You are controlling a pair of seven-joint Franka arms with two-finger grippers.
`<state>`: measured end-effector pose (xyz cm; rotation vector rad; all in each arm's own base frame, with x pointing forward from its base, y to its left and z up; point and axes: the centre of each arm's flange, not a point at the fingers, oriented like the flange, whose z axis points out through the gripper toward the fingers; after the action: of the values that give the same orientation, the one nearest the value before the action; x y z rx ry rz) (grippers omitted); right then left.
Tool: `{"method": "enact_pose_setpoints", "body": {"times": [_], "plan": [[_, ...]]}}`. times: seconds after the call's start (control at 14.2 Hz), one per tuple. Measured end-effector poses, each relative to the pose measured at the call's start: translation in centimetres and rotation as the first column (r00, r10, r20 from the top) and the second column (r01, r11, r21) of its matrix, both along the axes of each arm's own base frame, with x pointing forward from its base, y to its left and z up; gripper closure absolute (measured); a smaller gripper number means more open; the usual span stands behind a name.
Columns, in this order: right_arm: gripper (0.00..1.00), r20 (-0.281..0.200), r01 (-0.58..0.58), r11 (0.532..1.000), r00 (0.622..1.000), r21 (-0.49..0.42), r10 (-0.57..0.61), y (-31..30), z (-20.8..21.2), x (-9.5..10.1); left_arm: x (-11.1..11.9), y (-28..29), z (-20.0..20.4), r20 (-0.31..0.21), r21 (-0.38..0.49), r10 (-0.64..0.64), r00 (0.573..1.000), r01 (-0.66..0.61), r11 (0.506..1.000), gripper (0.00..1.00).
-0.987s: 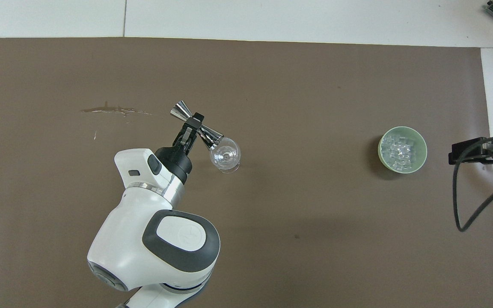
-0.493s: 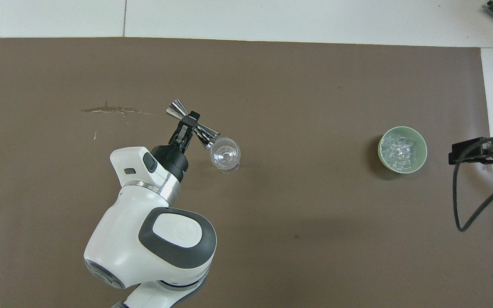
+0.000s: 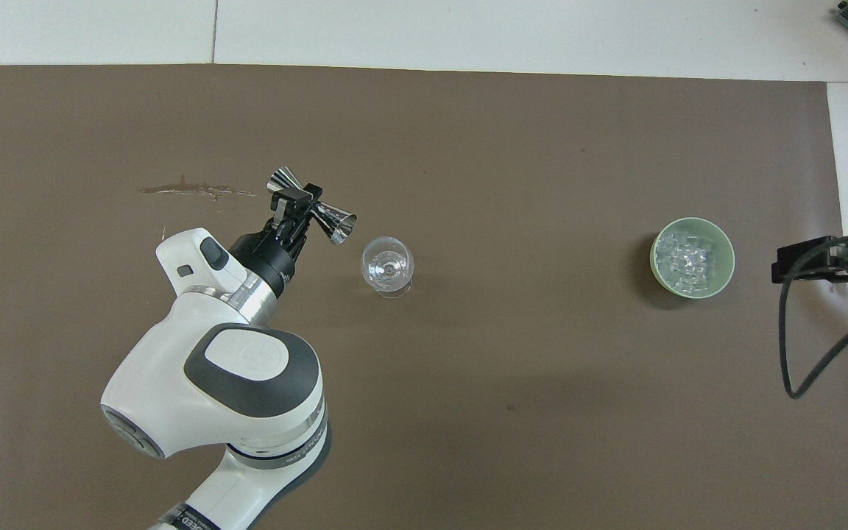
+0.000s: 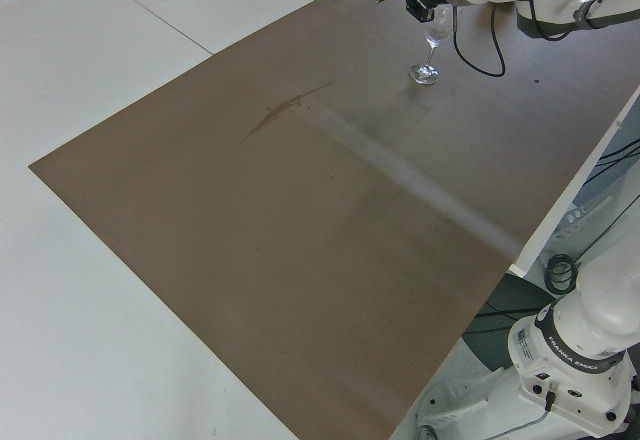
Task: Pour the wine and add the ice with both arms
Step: 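Carry the jigger back toward its starting spot with the left gripper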
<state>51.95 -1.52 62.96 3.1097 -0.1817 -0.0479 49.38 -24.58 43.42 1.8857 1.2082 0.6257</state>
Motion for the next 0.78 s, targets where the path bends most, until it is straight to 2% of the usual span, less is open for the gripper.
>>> {"method": "enact_pose_setpoints", "body": {"times": [0.42, 0.56, 0.78], "plan": [[0.00, 0.000, 0.000, 1.000, 1.000, 0.000, 0.000, 0.0, 0.0, 0.0, 1.0, 5.7, -1.6, -0.113, -0.216, 0.083, 0.990, -0.106, 0.971, 0.79], [0.00, 0.000, 0.000, 1.000, 1.000, 0.000, 0.000, 0.0, 0.0, 0.0, 1.2, 7.3, -2.2, -0.167, -0.303, 0.110, 0.980, -0.157, 0.940, 0.79], [0.00, 0.000, 0.000, 1.000, 1.000, 0.000, 0.000, 0.0, 0.0, 0.0, 1.6, 9.1, -2.5, -0.273, -0.440, 0.163, 0.948, -0.273, 0.856, 0.79]]}}
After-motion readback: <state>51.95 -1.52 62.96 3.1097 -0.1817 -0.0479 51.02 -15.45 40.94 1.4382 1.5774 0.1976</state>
